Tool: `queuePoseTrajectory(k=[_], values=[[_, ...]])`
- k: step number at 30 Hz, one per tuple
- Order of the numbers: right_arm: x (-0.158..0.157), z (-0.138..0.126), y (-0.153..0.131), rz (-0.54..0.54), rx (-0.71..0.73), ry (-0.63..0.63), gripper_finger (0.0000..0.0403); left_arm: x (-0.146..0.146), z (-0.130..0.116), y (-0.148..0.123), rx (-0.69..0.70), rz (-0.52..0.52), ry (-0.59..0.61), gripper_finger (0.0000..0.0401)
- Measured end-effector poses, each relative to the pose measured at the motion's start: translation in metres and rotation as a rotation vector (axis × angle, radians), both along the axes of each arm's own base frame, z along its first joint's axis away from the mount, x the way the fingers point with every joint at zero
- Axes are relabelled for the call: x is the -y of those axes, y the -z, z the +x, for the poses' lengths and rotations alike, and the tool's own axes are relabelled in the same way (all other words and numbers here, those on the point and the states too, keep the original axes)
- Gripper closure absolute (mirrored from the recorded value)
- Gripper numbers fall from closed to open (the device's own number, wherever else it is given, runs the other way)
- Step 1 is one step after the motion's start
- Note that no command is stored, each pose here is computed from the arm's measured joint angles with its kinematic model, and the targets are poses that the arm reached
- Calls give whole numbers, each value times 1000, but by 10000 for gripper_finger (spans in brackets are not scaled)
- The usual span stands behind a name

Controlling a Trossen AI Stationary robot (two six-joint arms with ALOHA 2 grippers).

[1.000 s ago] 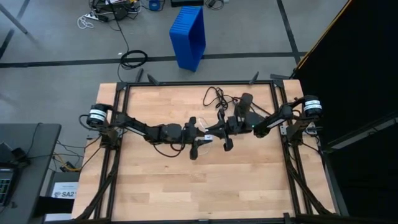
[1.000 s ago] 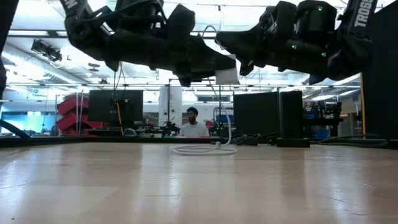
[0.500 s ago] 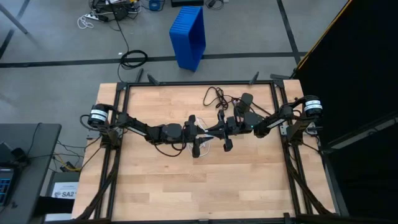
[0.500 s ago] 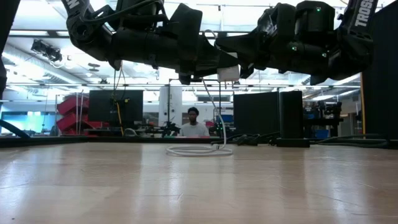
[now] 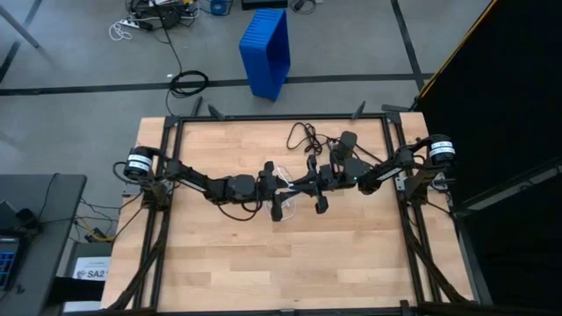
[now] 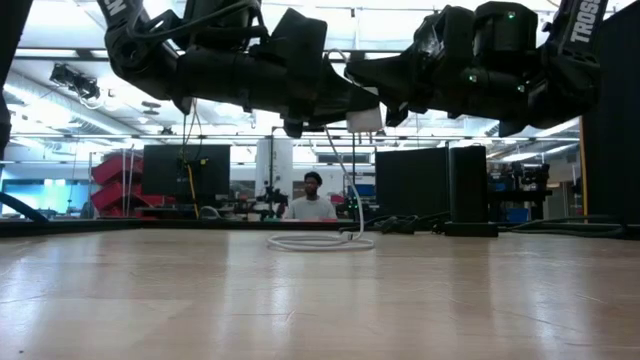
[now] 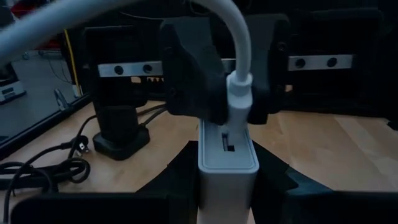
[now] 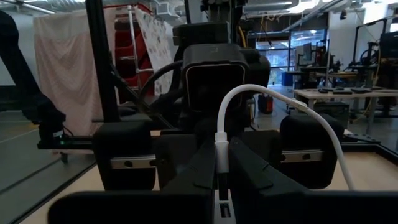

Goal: Insert USB
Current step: Insert the white charger cable into the white charger adapter

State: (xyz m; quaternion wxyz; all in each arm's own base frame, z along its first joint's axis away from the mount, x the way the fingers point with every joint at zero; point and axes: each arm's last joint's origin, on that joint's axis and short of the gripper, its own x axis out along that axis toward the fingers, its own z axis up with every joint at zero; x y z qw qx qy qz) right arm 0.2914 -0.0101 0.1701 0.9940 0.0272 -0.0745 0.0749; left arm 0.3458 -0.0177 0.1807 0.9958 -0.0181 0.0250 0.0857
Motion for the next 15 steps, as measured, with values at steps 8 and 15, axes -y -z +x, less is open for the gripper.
queuePoseTrajectory(k=[8, 15], values=[[0, 0, 2, -8, -20, -1, 403, 0, -1, -1, -1, 0, 13, 326], [3, 1, 5, -12, -64, 7, 403, 0, -5, -8, -24, 11, 23, 326]])
